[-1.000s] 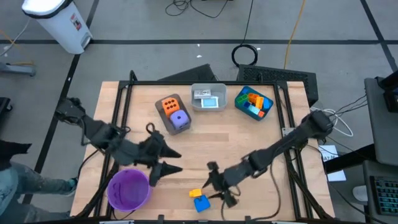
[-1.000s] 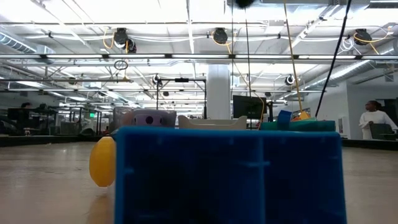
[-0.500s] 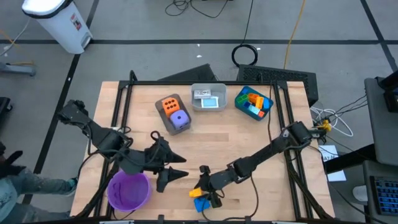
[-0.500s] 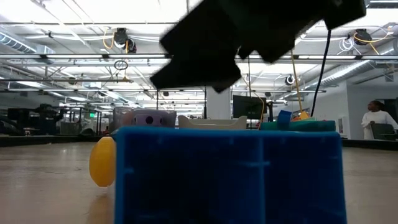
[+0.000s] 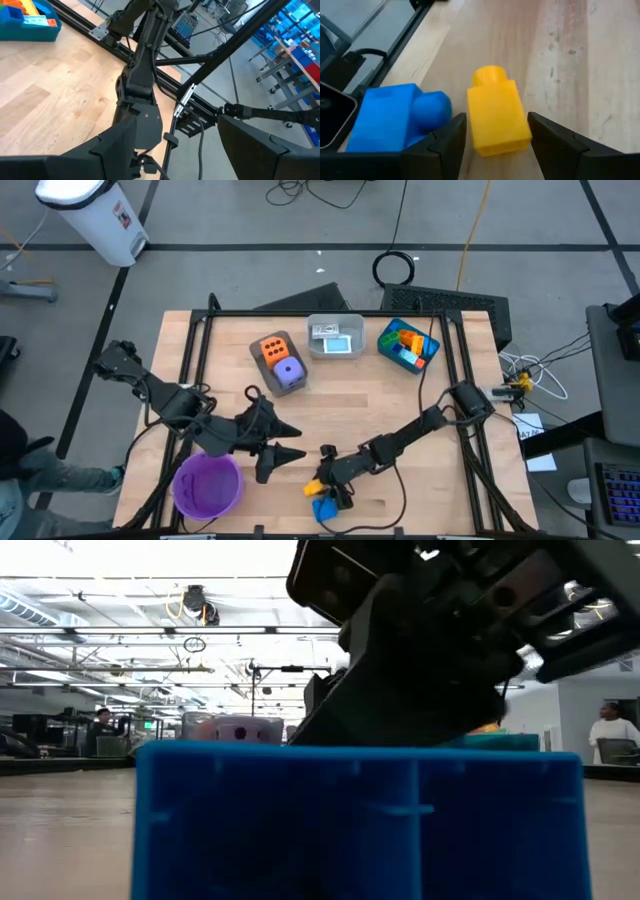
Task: Pick & Place Toys
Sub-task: Put the yellow game piece into the blue bin
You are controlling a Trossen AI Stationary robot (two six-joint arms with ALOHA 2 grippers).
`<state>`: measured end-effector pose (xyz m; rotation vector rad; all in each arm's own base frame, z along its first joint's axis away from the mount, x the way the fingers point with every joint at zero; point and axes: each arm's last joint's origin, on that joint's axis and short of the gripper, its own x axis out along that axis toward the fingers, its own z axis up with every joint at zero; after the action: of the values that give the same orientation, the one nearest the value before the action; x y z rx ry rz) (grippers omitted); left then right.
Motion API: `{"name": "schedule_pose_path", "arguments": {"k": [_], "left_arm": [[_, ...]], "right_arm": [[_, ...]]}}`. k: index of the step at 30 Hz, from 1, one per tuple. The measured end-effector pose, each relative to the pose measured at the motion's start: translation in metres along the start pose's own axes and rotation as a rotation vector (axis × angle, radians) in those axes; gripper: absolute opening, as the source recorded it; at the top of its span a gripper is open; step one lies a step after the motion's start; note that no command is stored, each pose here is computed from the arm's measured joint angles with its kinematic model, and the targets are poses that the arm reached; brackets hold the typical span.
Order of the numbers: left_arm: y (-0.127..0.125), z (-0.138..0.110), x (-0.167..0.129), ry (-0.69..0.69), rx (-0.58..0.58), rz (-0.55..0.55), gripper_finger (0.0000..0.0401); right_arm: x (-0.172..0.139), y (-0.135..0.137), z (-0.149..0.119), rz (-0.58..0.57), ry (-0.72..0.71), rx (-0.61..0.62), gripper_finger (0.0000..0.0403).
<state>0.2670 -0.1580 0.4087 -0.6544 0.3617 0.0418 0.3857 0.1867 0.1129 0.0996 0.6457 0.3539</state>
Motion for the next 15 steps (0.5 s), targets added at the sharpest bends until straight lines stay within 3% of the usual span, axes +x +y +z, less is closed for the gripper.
{"name": "schedule_pose_path", "arguments": {"k": [8,15], "left_arm": [[0.0,-0.001,0.0,0.014,-0.01,-0.007,0.0287],[0.0,-0.001,0.0,0.021,-0.008,-0.004,0.0287]], "right_arm": [[0.0,-0.014,0.012,-0.052,-0.105,0.019,0.019],[-0.001,-0.02,0.013,-0.063,-0.098,0.028,0.012]]}}
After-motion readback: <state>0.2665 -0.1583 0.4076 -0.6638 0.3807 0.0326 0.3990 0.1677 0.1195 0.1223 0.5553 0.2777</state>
